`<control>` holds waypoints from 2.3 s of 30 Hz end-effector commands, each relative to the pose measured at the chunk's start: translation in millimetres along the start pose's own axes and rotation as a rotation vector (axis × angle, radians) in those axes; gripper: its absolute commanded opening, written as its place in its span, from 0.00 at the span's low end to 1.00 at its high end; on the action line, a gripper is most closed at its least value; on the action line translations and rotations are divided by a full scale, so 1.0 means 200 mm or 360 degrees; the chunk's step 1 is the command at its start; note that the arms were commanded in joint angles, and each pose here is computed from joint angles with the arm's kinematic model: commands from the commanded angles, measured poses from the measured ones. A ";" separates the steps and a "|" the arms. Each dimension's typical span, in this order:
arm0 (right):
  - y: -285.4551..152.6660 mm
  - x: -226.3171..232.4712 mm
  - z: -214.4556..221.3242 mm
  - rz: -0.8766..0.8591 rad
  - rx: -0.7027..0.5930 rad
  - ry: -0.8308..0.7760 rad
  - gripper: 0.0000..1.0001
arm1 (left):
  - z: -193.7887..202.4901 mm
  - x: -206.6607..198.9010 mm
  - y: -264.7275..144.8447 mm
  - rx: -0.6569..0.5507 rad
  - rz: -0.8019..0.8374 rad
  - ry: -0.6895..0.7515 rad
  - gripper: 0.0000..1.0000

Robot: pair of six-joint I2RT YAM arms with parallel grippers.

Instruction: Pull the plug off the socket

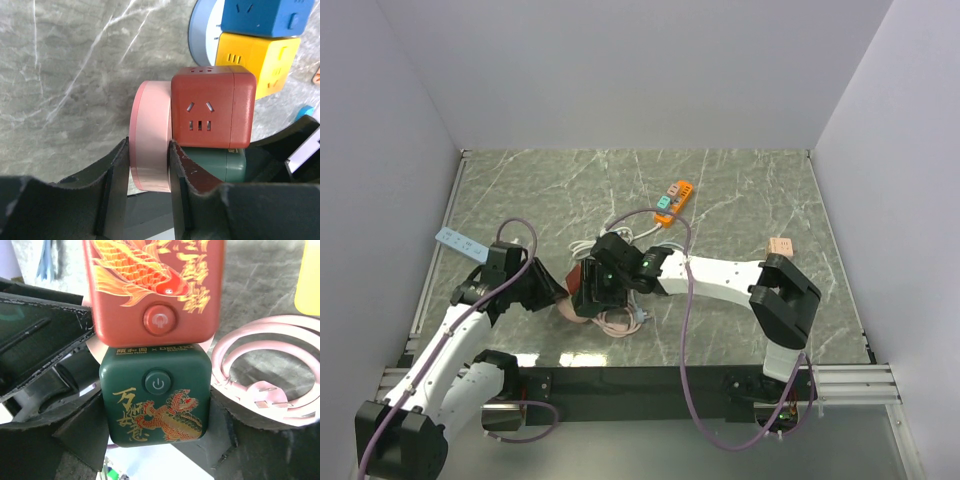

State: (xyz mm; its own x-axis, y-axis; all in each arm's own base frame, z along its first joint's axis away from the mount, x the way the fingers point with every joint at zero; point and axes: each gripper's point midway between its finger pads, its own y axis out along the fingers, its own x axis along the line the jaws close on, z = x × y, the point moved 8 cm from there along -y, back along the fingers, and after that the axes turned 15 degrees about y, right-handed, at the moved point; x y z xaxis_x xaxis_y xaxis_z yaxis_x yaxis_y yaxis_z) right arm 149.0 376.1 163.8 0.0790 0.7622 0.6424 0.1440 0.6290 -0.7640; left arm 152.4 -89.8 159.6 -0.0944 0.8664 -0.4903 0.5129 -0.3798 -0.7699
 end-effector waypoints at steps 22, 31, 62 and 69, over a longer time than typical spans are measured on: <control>-0.48 0.00 -0.23 -0.0543 -0.0165 0.0067 0.00 | -0.13 -0.10 0.02 -0.0060 0.0097 0.0055 0.01; -0.17 0.18 -0.08 -0.0059 -0.0146 -0.0175 0.00 | -0.19 -0.13 0.05 -0.0040 0.0031 0.0076 0.01; -1.03 -1.12 -0.75 0.1075 -0.1152 0.0890 0.00 | -0.23 -0.19 -0.14 -0.0220 0.0025 0.0073 0.01; -1.03 -1.40 -0.74 0.1374 -0.1139 0.1104 0.00 | -0.27 -0.20 -0.22 -0.0266 -0.0004 0.0106 0.01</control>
State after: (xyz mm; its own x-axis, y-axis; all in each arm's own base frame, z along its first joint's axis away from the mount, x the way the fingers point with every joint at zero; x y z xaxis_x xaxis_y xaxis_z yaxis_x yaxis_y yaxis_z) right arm 252.6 28.0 153.5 0.8379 0.5353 0.1064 0.3105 -0.3073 -0.8995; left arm 172.8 -91.9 202.7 -0.0942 0.8977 -0.4305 0.5577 -0.3106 -0.7698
